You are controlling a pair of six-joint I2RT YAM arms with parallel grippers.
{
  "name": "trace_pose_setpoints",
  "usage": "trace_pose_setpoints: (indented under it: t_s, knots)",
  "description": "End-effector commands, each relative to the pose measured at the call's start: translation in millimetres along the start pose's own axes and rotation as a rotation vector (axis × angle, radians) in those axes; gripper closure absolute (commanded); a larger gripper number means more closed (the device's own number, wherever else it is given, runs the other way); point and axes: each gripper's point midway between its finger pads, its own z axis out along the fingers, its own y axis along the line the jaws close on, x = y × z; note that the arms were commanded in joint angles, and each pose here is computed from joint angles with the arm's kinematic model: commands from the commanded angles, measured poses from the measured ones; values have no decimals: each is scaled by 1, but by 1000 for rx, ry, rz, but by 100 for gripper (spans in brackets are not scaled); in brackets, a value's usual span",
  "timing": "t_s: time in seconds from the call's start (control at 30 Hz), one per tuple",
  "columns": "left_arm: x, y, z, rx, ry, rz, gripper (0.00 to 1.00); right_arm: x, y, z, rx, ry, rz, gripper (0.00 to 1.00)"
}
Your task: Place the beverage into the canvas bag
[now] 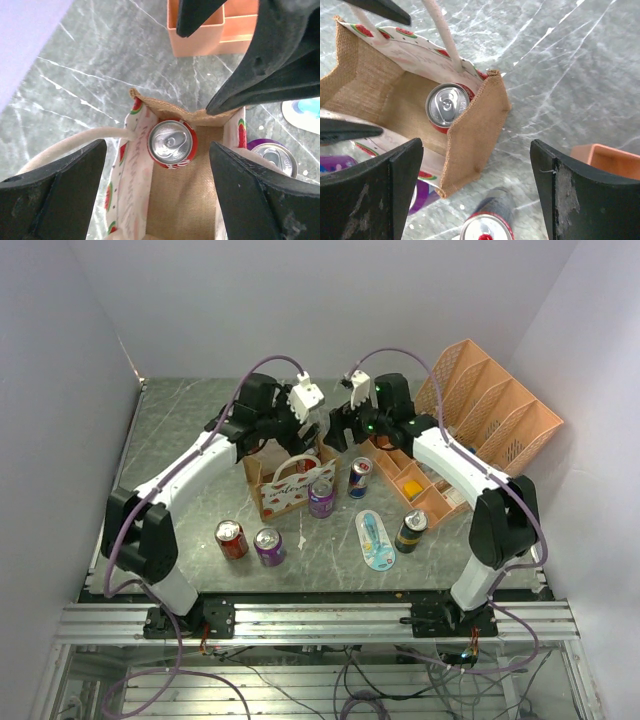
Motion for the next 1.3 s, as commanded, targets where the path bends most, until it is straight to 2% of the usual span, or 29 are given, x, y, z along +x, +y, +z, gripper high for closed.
trace_pose_setpoints:
  t_s: [0.0, 0.23, 0.5, 0.73, 0.87, 1.0, 1.17, 1.27]
  knots:
    - [-24, 11, -26, -77, -32, 85, 6, -25, -2, -28, 49, -47, -99, 9]
    - [-46, 25, -64, -204, -54, 122, 5, 5, -7, -55, 116, 33, -184, 7]
    - [-69, 29, -114, -316, -103, 157, 4, 51, -3, -70, 110, 127, -219, 6]
    - [-76, 13, -140, -278, -104, 168, 4, 74, -9, -58, 112, 183, -201, 4]
    - [-67, 0, -148, -234, -77, 173, 0, 85, -15, -49, 116, 211, -198, 4]
    - [-55, -19, -154, -164, -59, 197, 1, 95, -16, -44, 107, 230, -191, 9]
    - [-43, -45, -156, -49, -65, 226, 0, 95, -15, -45, 102, 227, -199, 19]
    - [-38, -58, -155, 18, -73, 227, 0, 96, -15, -44, 102, 228, -202, 29]
